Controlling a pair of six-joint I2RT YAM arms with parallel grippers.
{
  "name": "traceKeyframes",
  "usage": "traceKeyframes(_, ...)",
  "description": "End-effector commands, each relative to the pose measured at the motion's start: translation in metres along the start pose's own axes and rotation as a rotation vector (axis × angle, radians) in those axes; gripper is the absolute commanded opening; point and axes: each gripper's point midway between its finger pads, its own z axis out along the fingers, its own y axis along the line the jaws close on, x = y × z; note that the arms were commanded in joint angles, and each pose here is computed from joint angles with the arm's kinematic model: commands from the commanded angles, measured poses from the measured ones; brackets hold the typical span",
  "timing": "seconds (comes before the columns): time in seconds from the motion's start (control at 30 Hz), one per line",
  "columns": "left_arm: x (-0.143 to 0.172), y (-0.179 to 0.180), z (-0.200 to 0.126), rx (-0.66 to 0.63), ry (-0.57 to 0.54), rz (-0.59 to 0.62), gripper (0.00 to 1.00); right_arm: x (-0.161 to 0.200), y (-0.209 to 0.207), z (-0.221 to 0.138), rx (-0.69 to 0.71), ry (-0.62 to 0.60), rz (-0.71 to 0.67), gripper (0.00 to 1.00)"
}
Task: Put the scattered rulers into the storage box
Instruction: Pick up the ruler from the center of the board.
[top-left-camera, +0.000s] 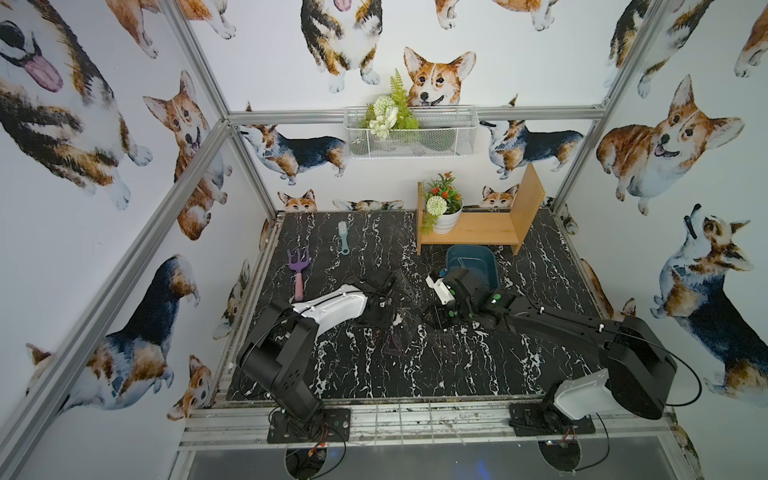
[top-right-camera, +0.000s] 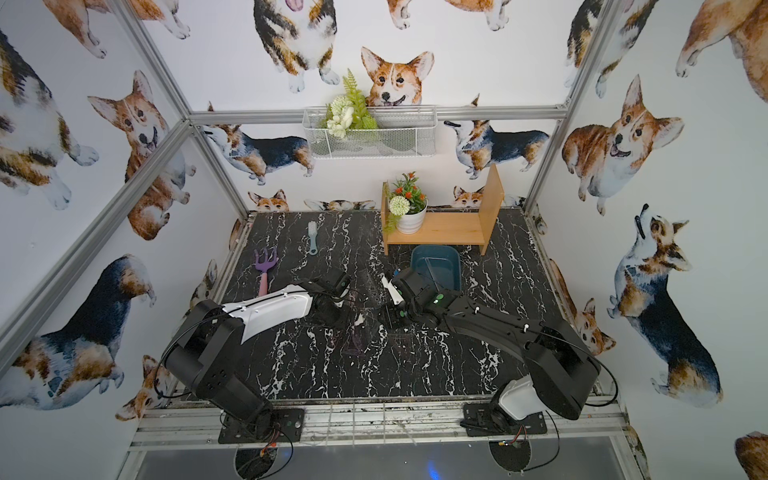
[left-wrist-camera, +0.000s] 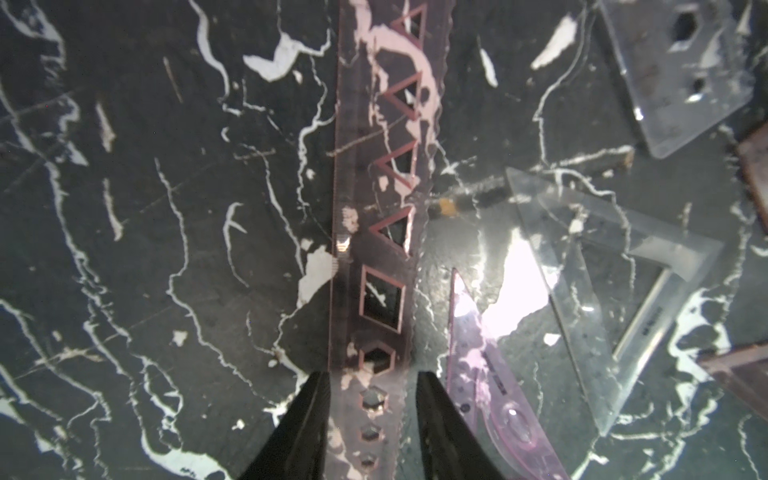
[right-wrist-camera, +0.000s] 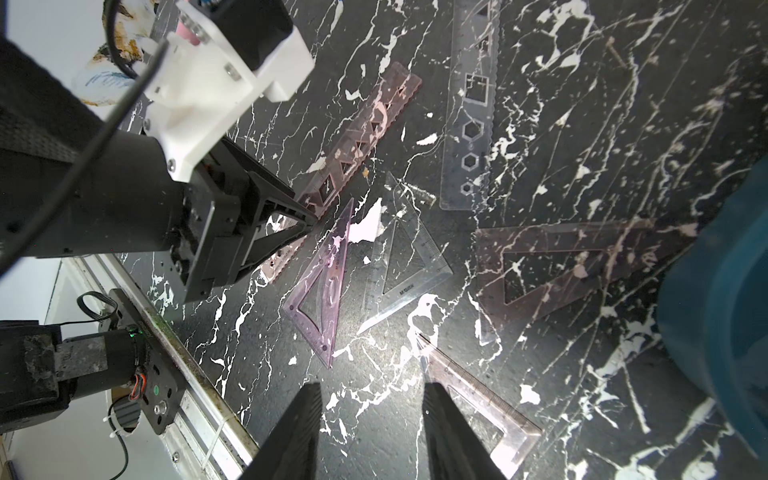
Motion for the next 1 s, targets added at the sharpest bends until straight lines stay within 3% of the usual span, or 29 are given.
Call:
traceKeyframes(0.0, -0.002, 0.003, 0.0, -0.016, -0.005, 0.006, 0.41, -0.005, 0.004, -0.002, -0.012, -0.02, -0.004, 0.46)
traceKeyframes(0.6, 0.006, 0.006, 0.016, -0.035, 0.042, 0.0, 0.4, -0.006, 0.003, -0.006, -0.006, -0.039, -0.008, 0.46)
traceKeyframes(0.97, 0.01, 0.002, 0.02, -0.013, 0.058, -0.005, 0.25, -0.003, -0.001, -0.005, 0.009, -0.035, -0.009, 0.46)
